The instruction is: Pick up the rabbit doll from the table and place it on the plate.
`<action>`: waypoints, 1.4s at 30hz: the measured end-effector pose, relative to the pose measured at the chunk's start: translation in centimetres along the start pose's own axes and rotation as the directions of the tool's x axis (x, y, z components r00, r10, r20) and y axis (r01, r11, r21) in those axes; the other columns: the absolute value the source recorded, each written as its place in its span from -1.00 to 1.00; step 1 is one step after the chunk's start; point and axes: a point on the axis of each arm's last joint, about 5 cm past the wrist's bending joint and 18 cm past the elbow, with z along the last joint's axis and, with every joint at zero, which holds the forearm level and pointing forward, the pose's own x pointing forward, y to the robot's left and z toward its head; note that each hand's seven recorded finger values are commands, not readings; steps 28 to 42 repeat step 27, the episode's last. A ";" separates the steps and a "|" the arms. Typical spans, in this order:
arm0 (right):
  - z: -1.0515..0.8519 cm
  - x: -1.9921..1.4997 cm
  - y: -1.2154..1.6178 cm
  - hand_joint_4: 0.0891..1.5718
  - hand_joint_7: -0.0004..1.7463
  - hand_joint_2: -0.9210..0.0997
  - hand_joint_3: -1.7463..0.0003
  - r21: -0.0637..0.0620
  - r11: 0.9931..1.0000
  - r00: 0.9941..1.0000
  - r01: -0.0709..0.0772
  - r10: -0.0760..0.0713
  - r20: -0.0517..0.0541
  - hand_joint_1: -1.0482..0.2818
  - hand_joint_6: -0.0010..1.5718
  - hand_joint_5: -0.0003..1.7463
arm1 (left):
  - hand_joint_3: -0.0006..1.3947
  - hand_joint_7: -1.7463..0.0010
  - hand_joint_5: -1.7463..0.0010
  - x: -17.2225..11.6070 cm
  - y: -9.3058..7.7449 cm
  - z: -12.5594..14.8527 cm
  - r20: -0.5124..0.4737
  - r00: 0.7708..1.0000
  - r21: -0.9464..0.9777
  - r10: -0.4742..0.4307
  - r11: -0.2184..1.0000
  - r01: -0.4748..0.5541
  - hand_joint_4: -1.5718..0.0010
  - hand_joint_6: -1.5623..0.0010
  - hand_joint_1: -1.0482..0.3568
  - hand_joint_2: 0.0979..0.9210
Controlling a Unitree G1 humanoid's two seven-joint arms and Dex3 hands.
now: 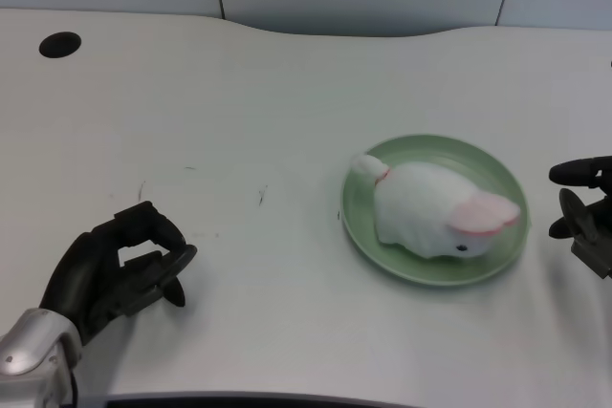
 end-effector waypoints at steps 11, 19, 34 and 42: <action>-0.22 0.61 -0.01 -0.51 0.33 -1.00 0.42 0.006 0.999 0.999 0.040 -0.040 0.019 0.23 -0.48 0.84 | -0.64 -1.00 -1.00 0.0 0.0 -0.3 -0.017 1.000 -0.011 0.006 1.000 -0.006 0.09 0.36 -0.17 1.00; -0.25 0.69 0.21 -0.50 0.32 -1.00 0.41 0.025 0.999 0.999 0.045 -0.045 0.002 0.23 -0.46 0.86 | -0.62 -1.00 -1.00 0.4 0.2 -0.1 -0.020 1.000 -0.020 0.001 1.000 -0.001 0.10 0.38 -0.16 1.00; -0.39 0.86 0.43 -0.54 0.29 -1.00 0.42 0.011 0.999 1.000 0.031 -0.031 -0.005 0.20 -0.45 0.85 | -0.62 -1.00 -1.00 0.7 0.5 -0.2 -0.024 1.000 -0.036 -0.006 0.999 0.005 0.10 0.37 -0.16 1.00; -0.39 0.86 0.43 -0.54 0.29 -1.00 0.42 0.011 0.999 1.000 0.031 -0.031 -0.005 0.20 -0.45 0.85 | -0.62 -1.00 -1.00 0.7 0.5 -0.2 -0.024 1.000 -0.036 -0.006 0.999 0.005 0.10 0.37 -0.16 1.00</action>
